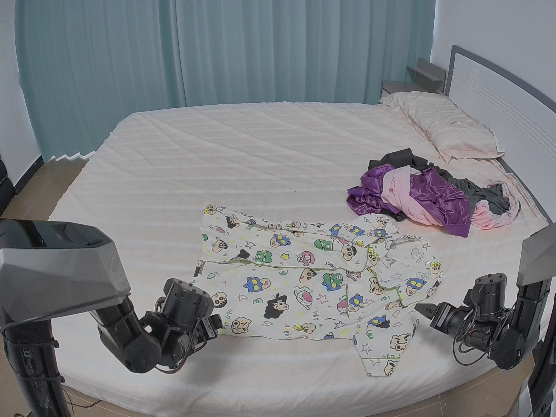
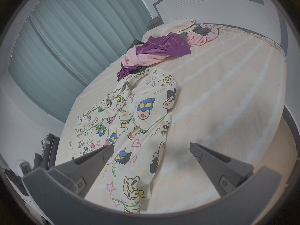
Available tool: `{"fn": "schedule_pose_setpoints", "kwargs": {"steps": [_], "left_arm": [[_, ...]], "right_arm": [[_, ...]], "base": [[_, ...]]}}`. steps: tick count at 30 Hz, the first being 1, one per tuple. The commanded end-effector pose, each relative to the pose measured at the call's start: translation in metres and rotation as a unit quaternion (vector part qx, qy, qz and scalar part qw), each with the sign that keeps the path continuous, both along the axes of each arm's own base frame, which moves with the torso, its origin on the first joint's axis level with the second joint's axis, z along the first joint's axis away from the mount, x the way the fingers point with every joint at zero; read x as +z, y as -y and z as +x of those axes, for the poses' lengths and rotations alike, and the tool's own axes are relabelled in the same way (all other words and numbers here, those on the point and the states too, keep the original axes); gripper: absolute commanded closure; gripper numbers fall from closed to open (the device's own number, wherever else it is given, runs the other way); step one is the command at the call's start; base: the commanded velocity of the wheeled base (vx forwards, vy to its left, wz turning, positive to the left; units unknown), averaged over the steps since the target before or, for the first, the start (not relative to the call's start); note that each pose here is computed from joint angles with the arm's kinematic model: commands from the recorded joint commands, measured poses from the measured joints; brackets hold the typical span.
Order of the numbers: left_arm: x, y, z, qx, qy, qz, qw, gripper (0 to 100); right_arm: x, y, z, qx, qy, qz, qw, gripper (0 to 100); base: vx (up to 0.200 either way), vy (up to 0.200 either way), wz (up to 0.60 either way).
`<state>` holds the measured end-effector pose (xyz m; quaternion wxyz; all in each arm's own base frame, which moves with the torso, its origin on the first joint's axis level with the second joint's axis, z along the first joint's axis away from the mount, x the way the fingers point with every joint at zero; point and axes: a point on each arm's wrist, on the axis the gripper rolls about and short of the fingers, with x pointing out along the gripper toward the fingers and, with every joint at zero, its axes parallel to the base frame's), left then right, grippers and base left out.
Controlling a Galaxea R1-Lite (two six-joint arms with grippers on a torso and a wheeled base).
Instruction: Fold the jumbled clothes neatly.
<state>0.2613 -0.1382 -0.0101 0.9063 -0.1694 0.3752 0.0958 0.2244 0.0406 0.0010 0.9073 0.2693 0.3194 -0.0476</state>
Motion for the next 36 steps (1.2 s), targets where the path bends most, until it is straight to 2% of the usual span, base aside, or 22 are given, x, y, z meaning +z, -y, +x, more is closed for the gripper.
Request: {"fn": "schedule_pose_setpoints", "kwargs": {"steps": [1,3,12,18,25,26,32,36], "left_arm": [[-0.007,-0.003,0.040,0.042,-0.026,0.006,0.9988,0],[-0.010,-0.003,0.042,0.045,-0.041,0.013,0.9980,0],[-0.039,-0.017,0.058,0.085,-0.055,0.053,0.9935,0],[-0.042,-0.018,0.058,0.085,-0.059,0.056,0.9931,0],[-0.040,-0.017,0.060,0.086,-0.044,0.047,0.9942,0],[-0.038,-0.017,0.060,0.085,-0.029,0.040,0.9952,100],[-0.037,-0.019,0.053,0.085,-0.030,0.043,0.9950,100],[-0.025,-0.025,0.051,0.095,-0.012,0.039,0.9946,100]], "right_arm": [[-0.004,-0.003,-0.002,0.005,-0.007,-0.001,1.0000,0],[-0.004,-0.003,-0.002,0.005,-0.006,-0.001,1.0000,0],[-0.003,-0.002,-0.001,0.004,-0.005,0.000,1.0000,0],[-0.004,-0.002,-0.002,0.004,-0.007,0.000,1.0000,0],[-0.005,-0.003,-0.001,0.007,-0.009,0.001,0.9999,0],[-0.006,-0.008,-0.003,0.019,-0.013,0.000,0.9997,0],[-0.021,-0.026,-0.008,0.057,-0.042,-0.009,0.9975,0],[-0.032,-0.035,-0.010,0.078,-0.061,-0.017,0.9950,0]], "base": [[0.000,0.000,0.00],[0.000,0.000,0.00],[0.000,0.000,0.00],[0.000,0.000,0.00],[0.000,0.000,0.00],[0.000,0.000,0.00],[0.000,0.000,0.00],[0.000,0.000,0.00]]}}
